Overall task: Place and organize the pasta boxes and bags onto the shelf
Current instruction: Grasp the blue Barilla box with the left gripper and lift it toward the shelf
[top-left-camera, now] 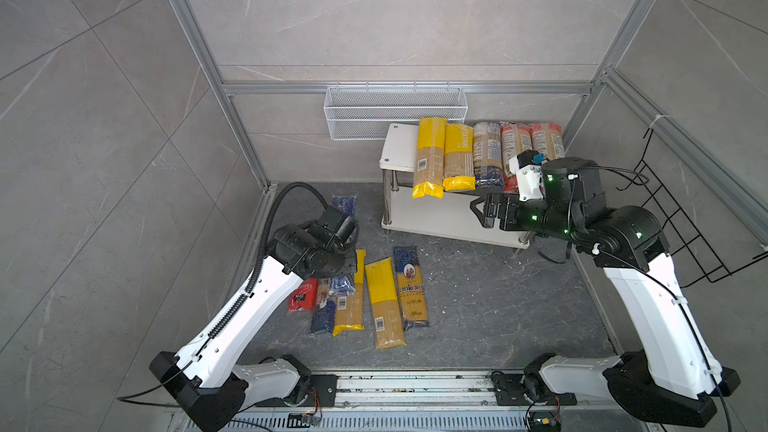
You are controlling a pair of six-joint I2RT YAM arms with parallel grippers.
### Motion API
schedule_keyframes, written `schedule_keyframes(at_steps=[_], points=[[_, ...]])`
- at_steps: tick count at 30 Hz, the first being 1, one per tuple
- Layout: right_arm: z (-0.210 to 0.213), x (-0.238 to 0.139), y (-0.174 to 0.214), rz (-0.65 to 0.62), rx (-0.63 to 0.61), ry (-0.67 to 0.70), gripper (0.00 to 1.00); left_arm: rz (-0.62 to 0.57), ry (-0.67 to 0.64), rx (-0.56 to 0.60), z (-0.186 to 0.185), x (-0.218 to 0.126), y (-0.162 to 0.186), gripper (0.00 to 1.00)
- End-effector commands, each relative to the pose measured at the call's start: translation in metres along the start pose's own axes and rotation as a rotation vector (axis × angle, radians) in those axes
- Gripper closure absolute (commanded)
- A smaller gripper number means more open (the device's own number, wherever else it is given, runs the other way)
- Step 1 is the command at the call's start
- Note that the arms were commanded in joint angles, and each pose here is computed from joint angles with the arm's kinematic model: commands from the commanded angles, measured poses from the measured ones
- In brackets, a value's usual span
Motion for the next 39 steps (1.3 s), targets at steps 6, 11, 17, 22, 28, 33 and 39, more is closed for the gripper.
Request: schedule_keyframes(at_steps=[6, 11, 17, 22, 28, 33, 39], points=[[-0.001, -0.01, -0.011, -0.031, 0.001, 0.038, 0.0, -0.199, 0.066, 0.172, -0.044, -0.057, -0.069, 1.0], [-0.005, -0.011, -0.017, -0.042, 0.004, 0.064, 0.01, -0.236, 0.118, 0.233, -0.074, -0.069, -0.097, 1.0], [-0.013, -0.007, -0.024, -0.047, 0.025, 0.087, 0.0, -0.248, 0.213, 0.274, -0.103, -0.061, -0.115, 0.97], [-0.022, 0.002, -0.032, -0.047, 0.049, 0.085, 0.0, -0.304, 0.292, 0.302, -0.122, -0.056, -0.128, 0.94], [-0.03, 0.015, -0.052, -0.059, 0.041, 0.087, 0.0, -0.354, 0.391, 0.282, -0.137, -0.048, -0.149, 0.93], [-0.038, 0.026, -0.063, -0.058, 0.058, 0.078, 0.0, -0.362, 0.452, 0.237, -0.137, -0.04, -0.167, 0.91], [-0.046, 0.036, -0.065, -0.056, 0.091, 0.083, 0.0, -0.372, 0.534, 0.205, -0.136, -0.035, -0.186, 0.89]])
Point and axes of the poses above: each gripper's point midway between its finger pads, its own x axis out along the fingers, its own z axis along the line the jaws close on, y = z × x, the point moved 8 cm from there along -x, back along the fingers, and after that the axes turned 6 degrees about -x, right-handed, at the moved point
